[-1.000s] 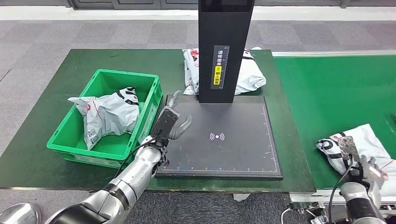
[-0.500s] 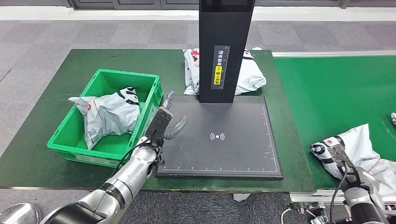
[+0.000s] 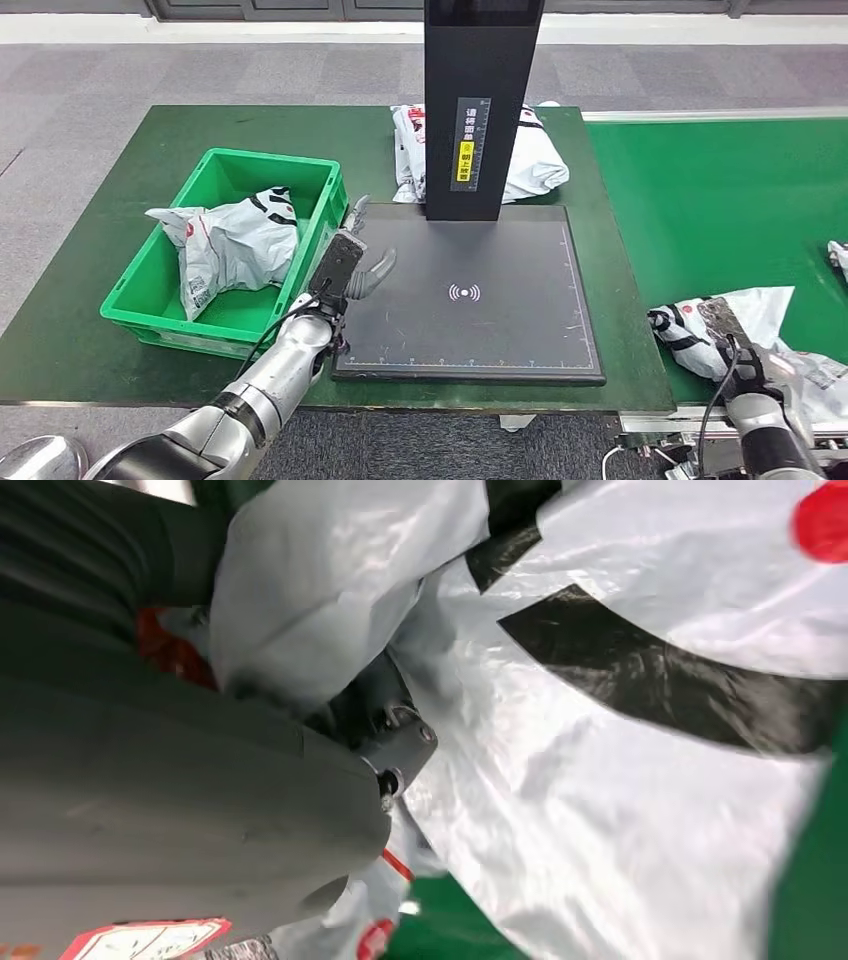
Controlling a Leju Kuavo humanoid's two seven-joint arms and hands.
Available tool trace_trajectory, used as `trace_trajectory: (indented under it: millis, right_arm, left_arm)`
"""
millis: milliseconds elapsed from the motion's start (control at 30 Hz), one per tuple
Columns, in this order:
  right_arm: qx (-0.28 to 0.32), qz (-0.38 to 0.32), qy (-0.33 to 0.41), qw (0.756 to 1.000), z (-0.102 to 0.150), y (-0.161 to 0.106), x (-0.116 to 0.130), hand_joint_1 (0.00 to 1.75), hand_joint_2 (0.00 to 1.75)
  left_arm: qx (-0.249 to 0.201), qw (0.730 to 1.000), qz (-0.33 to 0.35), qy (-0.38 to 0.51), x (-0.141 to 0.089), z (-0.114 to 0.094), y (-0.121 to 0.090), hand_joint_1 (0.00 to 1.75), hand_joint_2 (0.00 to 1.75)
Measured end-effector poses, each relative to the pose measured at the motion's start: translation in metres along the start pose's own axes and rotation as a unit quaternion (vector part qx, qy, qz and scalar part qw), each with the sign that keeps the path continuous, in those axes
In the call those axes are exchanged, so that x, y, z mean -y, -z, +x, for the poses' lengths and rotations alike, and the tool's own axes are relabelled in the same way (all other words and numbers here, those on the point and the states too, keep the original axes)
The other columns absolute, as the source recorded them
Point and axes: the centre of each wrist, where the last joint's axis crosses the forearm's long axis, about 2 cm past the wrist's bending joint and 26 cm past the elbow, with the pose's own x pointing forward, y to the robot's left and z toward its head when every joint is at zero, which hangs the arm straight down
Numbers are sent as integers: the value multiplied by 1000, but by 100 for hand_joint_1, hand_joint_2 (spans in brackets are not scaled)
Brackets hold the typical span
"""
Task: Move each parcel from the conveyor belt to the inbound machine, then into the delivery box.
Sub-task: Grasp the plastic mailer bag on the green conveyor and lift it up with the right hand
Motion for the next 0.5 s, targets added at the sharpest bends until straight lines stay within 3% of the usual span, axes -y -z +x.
trace_trajectory:
  millis: [367, 500]
  right_arm:
    - [155, -61, 119, 979, 59, -6, -18, 175, 175]
    - [243, -48, 147, 958, 105, -22, -39, 175, 175]
  left_arm:
    - [13, 1000, 19, 10, -5, 1, 2, 0, 175]
    - [31, 999, 36, 24, -9, 2, 3, 0, 175]
